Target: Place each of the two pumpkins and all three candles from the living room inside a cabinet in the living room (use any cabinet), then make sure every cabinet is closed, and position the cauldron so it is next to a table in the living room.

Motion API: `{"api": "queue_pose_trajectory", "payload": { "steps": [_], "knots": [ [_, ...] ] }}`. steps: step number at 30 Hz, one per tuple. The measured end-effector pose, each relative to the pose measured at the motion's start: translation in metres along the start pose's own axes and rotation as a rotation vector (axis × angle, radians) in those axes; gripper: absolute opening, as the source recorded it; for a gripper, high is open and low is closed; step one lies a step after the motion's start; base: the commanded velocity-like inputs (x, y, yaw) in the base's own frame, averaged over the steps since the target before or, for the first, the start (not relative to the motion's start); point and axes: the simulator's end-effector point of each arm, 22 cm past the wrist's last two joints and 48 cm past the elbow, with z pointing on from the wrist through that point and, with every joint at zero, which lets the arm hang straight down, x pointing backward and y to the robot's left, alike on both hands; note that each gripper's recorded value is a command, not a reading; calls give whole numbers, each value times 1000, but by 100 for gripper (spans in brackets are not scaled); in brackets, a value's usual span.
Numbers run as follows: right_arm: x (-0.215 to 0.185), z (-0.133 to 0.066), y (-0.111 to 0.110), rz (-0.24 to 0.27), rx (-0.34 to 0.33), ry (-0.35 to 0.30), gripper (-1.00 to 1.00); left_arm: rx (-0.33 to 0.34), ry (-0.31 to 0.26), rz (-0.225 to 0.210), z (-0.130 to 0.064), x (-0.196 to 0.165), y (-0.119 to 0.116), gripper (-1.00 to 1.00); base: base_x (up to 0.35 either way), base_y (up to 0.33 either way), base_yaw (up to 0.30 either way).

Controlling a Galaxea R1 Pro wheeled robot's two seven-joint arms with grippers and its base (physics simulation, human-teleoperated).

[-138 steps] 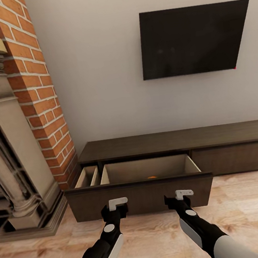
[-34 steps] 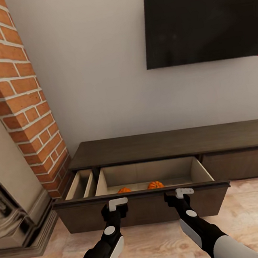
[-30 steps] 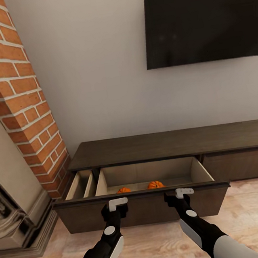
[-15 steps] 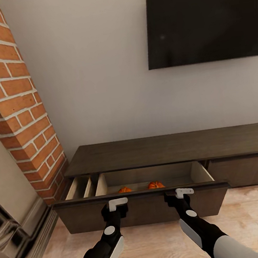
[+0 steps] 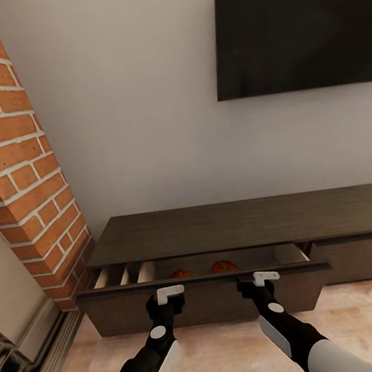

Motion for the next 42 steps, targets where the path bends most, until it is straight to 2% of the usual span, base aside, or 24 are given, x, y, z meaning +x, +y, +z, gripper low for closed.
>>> {"api": "queue_pose_trajectory", "payload": {
  "steps": [34, 42],
  "knots": [
    [0, 0, 0, -1, 0, 0, 100, -2, 0, 0, 0, 0, 1, 100, 133, 0, 0],
    [0, 0, 0, 1, 0, 0, 100, -3, -2, 1, 1, 0, 2, 100, 30, 0, 0]
  ]
}}
